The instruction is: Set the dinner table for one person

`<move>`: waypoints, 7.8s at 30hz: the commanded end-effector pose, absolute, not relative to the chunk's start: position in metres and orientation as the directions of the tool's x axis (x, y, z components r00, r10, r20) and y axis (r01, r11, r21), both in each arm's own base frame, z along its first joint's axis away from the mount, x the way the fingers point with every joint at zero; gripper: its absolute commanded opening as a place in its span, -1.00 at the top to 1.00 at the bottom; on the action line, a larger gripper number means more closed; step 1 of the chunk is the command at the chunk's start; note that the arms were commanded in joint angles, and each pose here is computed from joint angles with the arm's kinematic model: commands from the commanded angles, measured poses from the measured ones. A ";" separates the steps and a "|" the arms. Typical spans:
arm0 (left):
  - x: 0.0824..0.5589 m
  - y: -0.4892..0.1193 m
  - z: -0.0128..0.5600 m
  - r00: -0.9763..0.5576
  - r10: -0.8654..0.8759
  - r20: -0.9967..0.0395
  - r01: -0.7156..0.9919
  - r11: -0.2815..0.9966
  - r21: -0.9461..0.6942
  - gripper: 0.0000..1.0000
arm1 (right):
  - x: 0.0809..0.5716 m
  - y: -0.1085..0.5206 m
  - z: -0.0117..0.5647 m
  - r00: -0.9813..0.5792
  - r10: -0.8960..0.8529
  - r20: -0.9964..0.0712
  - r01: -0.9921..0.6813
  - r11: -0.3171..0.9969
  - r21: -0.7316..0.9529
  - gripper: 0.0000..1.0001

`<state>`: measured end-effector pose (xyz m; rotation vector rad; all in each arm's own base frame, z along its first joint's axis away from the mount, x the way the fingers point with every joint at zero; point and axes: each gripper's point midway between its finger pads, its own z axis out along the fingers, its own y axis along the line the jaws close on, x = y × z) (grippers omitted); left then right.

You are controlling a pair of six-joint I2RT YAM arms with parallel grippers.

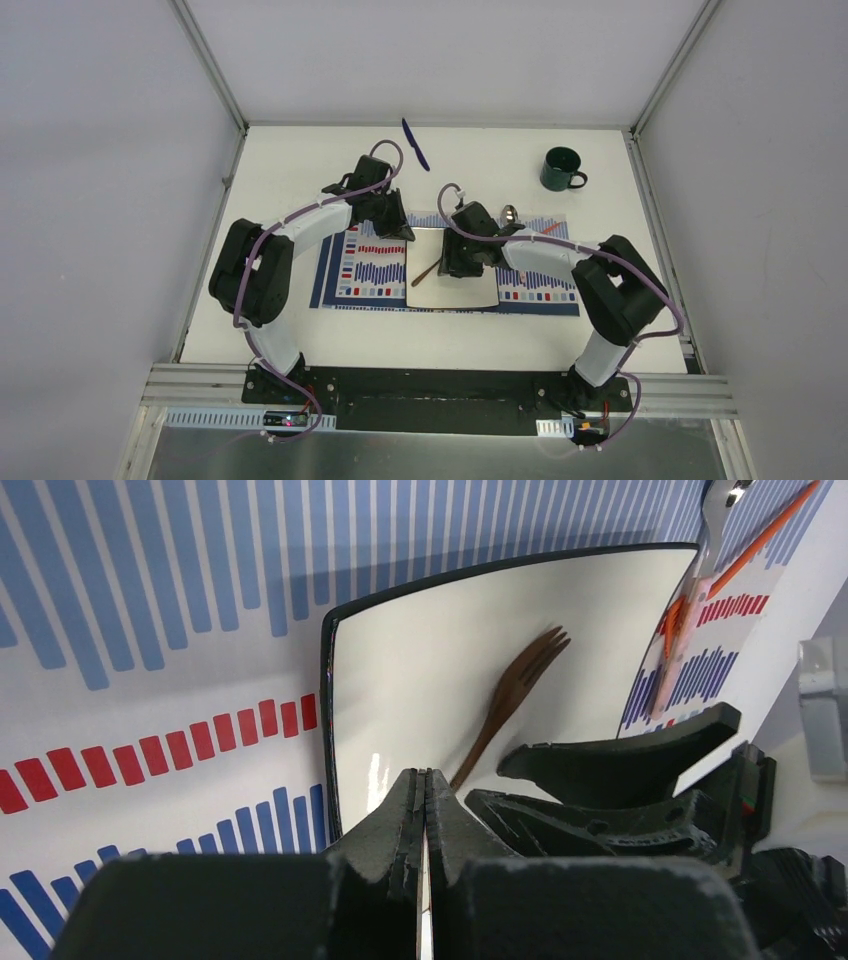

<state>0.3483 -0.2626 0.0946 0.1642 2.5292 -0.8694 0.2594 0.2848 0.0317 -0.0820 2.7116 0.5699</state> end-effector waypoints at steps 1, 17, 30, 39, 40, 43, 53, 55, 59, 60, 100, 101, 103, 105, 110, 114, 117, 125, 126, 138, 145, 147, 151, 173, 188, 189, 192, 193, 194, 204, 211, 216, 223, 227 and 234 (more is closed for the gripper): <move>0.356 -0.269 0.111 -0.866 -0.038 -0.498 0.286 0.780 -0.557 1.00 | 0.276 0.304 0.040 -0.912 0.046 -0.407 -0.137 0.902 0.408 -0.01; 0.358 -0.270 0.114 -0.864 -0.033 -0.502 0.292 0.779 -0.554 1.00 | 0.295 0.295 0.045 -0.879 0.040 -0.476 -0.135 0.935 0.329 -0.01; 0.359 -0.269 0.119 -0.860 -0.028 -0.509 0.298 0.782 -0.547 1.00 | 0.316 0.297 0.045 -0.850 0.061 -0.524 -0.130 0.938 0.321 -0.01; 0.361 -0.269 0.120 -0.861 -0.015 -0.509 0.303 0.788 -0.536 1.00 | 0.328 0.301 0.049 -0.841 0.083 -0.535 -0.128 0.930 0.345 0.00; 0.361 -0.269 0.120 -0.861 -0.014 -0.509 0.304 0.788 -0.535 1.00 | 0.329 0.301 0.053 -0.837 0.087 -0.540 -0.128 0.928 0.349 0.00; 0.363 -0.269 0.120 -0.860 -0.012 -0.510 0.305 0.790 -0.532 1.00 | 0.332 0.301 0.064 -0.825 0.099 -0.557 -0.131 0.924 0.358 -0.01; 0.365 -0.271 0.120 -0.862 -0.011 -0.507 0.306 0.786 -0.537 1.00 | 0.351 0.309 0.067 -0.821 0.124 -0.558 -0.122 0.915 0.384 -0.01; 0.365 -0.271 0.119 -0.863 -0.010 -0.505 0.305 0.786 -0.537 1.00 | 0.353 0.310 0.067 -0.821 0.126 -0.557 -0.122 0.914 0.386 -0.01; 0.365 -0.270 0.119 -0.862 -0.011 -0.506 0.303 0.789 -0.535 1.00 | 0.352 0.313 0.067 -0.830 0.128 -0.542 -0.122 0.908 0.402 -0.01; 0.365 -0.270 0.119 -0.862 -0.011 -0.506 0.303 0.789 -0.535 1.00 | 0.350 0.314 0.066 -0.836 0.129 -0.534 -0.121 0.905 0.408 -0.01; 0.381 -0.238 0.115 -0.832 -0.022 -0.554 0.273 0.854 -0.444 0.05 | 0.319 0.341 0.033 -0.874 0.063 -0.481 -0.156 0.902 0.402 0.35; 0.382 -0.233 0.114 -0.832 -0.025 -0.554 0.265 0.860 -0.437 -0.10 | 0.319 0.340 0.033 -0.874 0.061 -0.482 -0.157 0.903 0.400 0.41; 0.383 -0.225 0.112 -0.830 -0.038 -0.557 0.242 0.874 -0.421 -0.49 | 0.319 0.340 0.034 -0.874 0.061 -0.483 -0.159 0.902 0.402 0.55; 0.383 -0.218 0.111 -0.823 -0.046 -0.566 0.228 0.887 -0.403 -0.95 | 0.319 0.341 0.035 -0.873 0.061 -0.483 -0.160 0.901 0.404 0.68; 0.385 -0.203 0.120 -0.802 -0.088 -0.591 0.189 0.901 -0.390 -0.98 | 0.320 0.348 0.044 -0.865 0.060 -0.498 -0.177 0.892 0.415 0.97; 0.389 -0.191 0.131 -0.788 -0.121 -0.604 0.167 0.901 -0.399 -0.98 | 0.319 0.362 0.059 -0.854 0.054 -0.518 -0.207 0.878 0.432 1.00; 0.393 -0.182 0.139 -0.778 -0.147 -0.611 0.147 0.903 -0.405 -0.98 | 0.318 0.376 0.071 -0.846 0.039 -0.532 -0.237 0.866 0.440 1.00; 0.401 -0.151 0.145 -0.765 -0.220 -0.605 0.064 0.909 -0.411 -0.98 | 0.312 0.414 0.086 -0.836 0.000 -0.549 -0.297 0.841 0.452 1.00; 0.401 -0.148 0.145 -0.764 -0.225 -0.605 0.059 0.910 -0.411 -0.98 | 0.312 0.418 0.086 -0.834 -0.003 -0.552 -0.300 0.842 0.448 1.00; 0.402 -0.143 0.152 -0.756 -0.254 -0.603 0.044 0.900 -0.434 -0.98 | 0.317 0.448 0.050 -0.821 0.038 -0.570 -0.254 0.869 0.424 1.00; 0.401 -0.143 0.150 -0.758 -0.255 -0.601 0.044 0.898 -0.437 -0.98 | 0.320 0.452 0.036 -0.820 0.072 -0.568 -0.218 0.878 0.425 1.00; 0.401 -0.144 0.150 -0.759 -0.254 -0.599 0.046 0.897 -0.440 -0.98 | 0.319 0.455 0.033 -0.826 0.067 -0.560 -0.221 0.875 0.431 0.97; 0.401 -0.144 0.149 -0.762 -0.251 -0.597 0.049 0.897 -0.439 -0.98 | 0.309 0.455 0.039 -0.829 0.050 -0.557 -0.240 0.868 0.435 0.56; 0.400 -0.145 0.153 -0.758 -0.262 -0.598 0.048 0.891 -0.451 -0.98 | 0.267 0.430 0.080 -0.812 0.025 -0.583 -0.278 0.862 0.424 0.19; 0.399 -0.146 0.155 -0.757 -0.263 -0.598 0.055 0.887 -0.459 -0.98 | 0.246 0.414 0.065 -0.814 -0.030 -0.580 -0.276 0.899 0.340 0.18; 0.399 -0.146 0.155 -0.757 -0.263 -0.599 0.055 0.887 -0.459 -0.98 | 0.245 0.414 0.064 -0.815 -0.032 -0.579 -0.277 0.899 0.339 0.18; 0.399 -0.146 0.157 -0.754 -0.263 -0.601 0.057 0.887 -0.459 -0.98 | 0.240 0.415 0.060 -0.819 -0.038 -0.573 -0.277 0.900 0.337 0.18; 0.398 -0.147 0.157 -0.755 -0.263 -0.601 0.057 0.886 -0.460 -0.98 | 0.238 0.416 0.059 -0.819 -0.042 -0.572 -0.281 0.899 0.336 0.18; 0.398 -0.146 0.156 -0.756 -0.263 -0.600 0.056 0.886 -0.460 -0.98 | 0.238 0.416 0.060 -0.819 -0.042 -0.573 -0.282 0.898 0.336 0.18; 0.398 -0.146 0.157 -0.752 -0.265 -0.603 0.056 0.887 -0.459 -0.99 | 0.235 0.426 0.060 -0.820 -0.051 -0.569 -0.297 0.889 0.349 0.18; 0.399 -0.145 0.157 -0.753 -0.265 -0.602 0.055 0.887 -0.459 -0.98 | 0.239 0.424 0.065 -0.804 -0.054 -0.593 -0.303 0.894 0.330 0.27; 0.399 -0.145 0.157 -0.753 -0.263 -0.603 0.057 0.887 -0.458 -0.98 | 0.253 0.418 0.077 -0.757 -0.075 -0.649 -0.323 0.907 0.272 0.87; 0.399 -0.142 0.158 -0.734 -0.277 -0.620 0.049 0.889 -0.456 -0.98 | 0.354 0.395 0.162 -0.624 -0.124 -0.771 -0.429 0.880 0.205 0.06; 0.402 -0.142 0.156 -0.727 -0.280 -0.627 0.049 0.890 -0.454 -0.98 | 0.437 0.373 0.200 -0.614 -0.037 -0.789 -0.435 0.850 0.298 0.06; 0.439 -0.156 0.155 -0.677 -0.310 -0.667 0.097 0.861 -0.499 -0.98 | 0.540 0.333 0.190 -0.624 -0.013 -0.781 -0.358 0.894 0.271 0.09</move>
